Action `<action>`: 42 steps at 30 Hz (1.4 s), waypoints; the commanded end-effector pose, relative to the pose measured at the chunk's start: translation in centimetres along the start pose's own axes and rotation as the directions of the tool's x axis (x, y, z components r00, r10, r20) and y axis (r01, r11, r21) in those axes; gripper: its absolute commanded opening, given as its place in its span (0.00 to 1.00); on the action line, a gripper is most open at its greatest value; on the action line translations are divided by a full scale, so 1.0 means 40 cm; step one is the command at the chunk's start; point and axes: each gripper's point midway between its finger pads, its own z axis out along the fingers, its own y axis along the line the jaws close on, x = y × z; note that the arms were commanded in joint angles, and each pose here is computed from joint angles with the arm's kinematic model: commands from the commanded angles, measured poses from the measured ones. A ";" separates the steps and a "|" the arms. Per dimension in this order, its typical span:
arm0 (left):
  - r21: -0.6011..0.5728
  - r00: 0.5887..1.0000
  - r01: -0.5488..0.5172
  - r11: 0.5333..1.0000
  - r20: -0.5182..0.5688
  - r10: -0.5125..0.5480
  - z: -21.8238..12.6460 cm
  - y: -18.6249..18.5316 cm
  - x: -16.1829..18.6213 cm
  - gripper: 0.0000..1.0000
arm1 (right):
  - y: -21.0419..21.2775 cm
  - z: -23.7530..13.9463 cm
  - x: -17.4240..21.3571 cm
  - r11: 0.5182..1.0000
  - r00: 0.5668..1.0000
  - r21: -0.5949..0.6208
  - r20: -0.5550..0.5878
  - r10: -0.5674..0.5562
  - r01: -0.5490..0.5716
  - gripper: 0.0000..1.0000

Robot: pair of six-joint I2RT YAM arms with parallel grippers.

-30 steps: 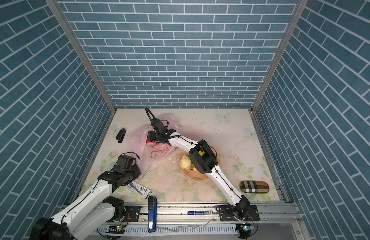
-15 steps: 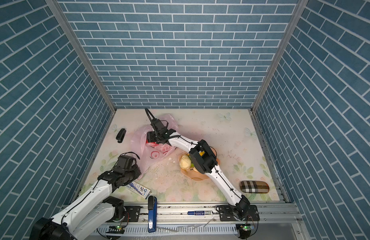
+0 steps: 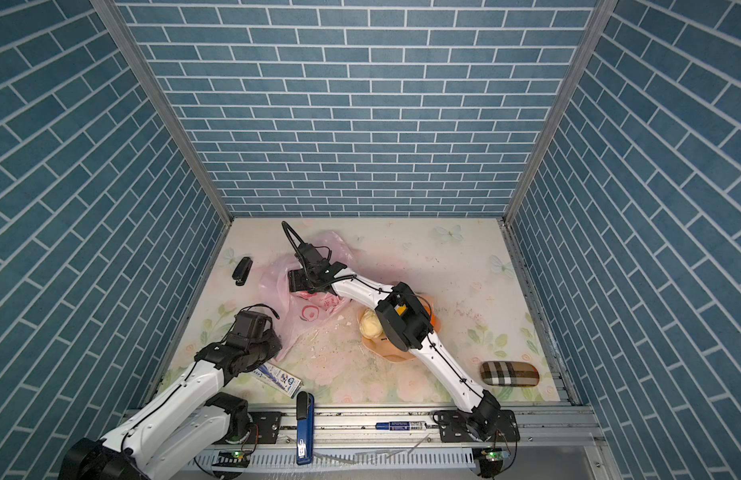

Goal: Take the fake fruits out of the plastic bag
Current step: 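Reach deeper into the bag and close the right gripper on the red apple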

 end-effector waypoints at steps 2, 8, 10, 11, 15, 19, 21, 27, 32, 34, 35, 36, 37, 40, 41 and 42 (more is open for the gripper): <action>-0.051 1.000 0.014 0.999 -0.004 -0.014 0.003 0.029 0.010 0.00 | -0.083 0.025 0.105 0.991 0.989 0.129 -0.131 0.064 -0.047 0.65; -0.065 1.000 0.020 0.998 0.002 -0.020 0.005 0.037 0.009 0.00 | -0.094 0.029 0.116 0.987 0.986 0.150 -0.140 0.086 -0.065 0.59; -0.068 1.000 0.022 0.997 0.003 -0.022 0.006 0.038 0.008 0.00 | -0.095 0.030 0.114 0.986 0.986 0.153 -0.140 0.092 -0.071 0.58; -0.067 1.000 0.019 0.998 0.003 -0.018 0.006 0.037 0.008 0.00 | -0.094 0.029 0.114 0.986 0.986 0.153 -0.139 0.094 -0.072 0.56; -0.066 1.000 0.019 0.998 0.004 -0.018 0.009 0.036 0.007 0.00 | -0.091 0.028 0.110 0.986 0.986 0.144 -0.134 0.098 -0.078 0.42; -0.067 1.000 0.017 0.998 0.003 -0.017 0.009 0.036 0.007 0.00 | -0.084 0.022 0.098 0.988 0.990 0.131 -0.110 0.092 -0.077 0.33; -0.066 1.000 0.017 0.998 0.004 -0.017 0.009 0.036 0.007 0.00 | -0.081 0.015 0.085 0.989 0.992 0.123 -0.095 0.089 -0.077 0.29; -0.065 1.000 0.018 0.998 0.009 -0.018 0.008 0.033 0.003 0.00 | -0.066 -0.010 0.047 0.994 0.996 0.088 -0.045 0.076 -0.072 0.20; -0.062 1.000 0.016 0.998 0.013 -0.015 0.007 0.027 -0.003 0.00 | -0.050 -0.043 0.010 0.996 0.998 0.060 -0.002 0.068 -0.067 0.15; -0.063 1.000 0.015 0.998 0.011 -0.015 0.008 0.026 -0.004 0.00 | -0.042 -0.059 -0.007 0.997 0.998 0.050 0.017 0.064 -0.065 0.15; -0.061 1.000 0.014 0.998 0.013 -0.013 0.008 0.024 -0.006 0.00 | -0.038 -0.067 -0.016 0.997 0.998 0.045 0.024 0.062 -0.063 0.15; -0.064 1.000 0.014 0.998 0.014 -0.013 0.009 0.024 -0.007 0.00 | -0.029 -0.075 -0.023 0.998 0.998 0.036 0.030 0.056 -0.057 0.14; -0.063 1.000 0.014 0.998 0.014 -0.013 0.009 0.021 -0.009 0.00 | -0.024 -0.082 -0.029 0.998 0.998 0.034 0.035 0.052 -0.053 0.14; -0.067 1.000 0.012 0.998 0.017 -0.011 0.009 0.018 -0.014 0.00 | -0.007 -0.104 -0.046 0.999 0.998 0.019 0.052 0.041 -0.042 0.13; -0.066 1.000 0.013 0.998 0.018 -0.012 0.009 0.016 -0.016 0.00 | -0.003 -0.113 -0.054 0.999 0.997 0.015 0.062 0.037 -0.038 0.13; -0.066 1.000 0.012 0.998 0.019 -0.011 0.008 0.014 -0.018 0.00 | 0.001 -0.118 -0.057 0.999 0.997 0.011 0.068 0.035 -0.036 0.13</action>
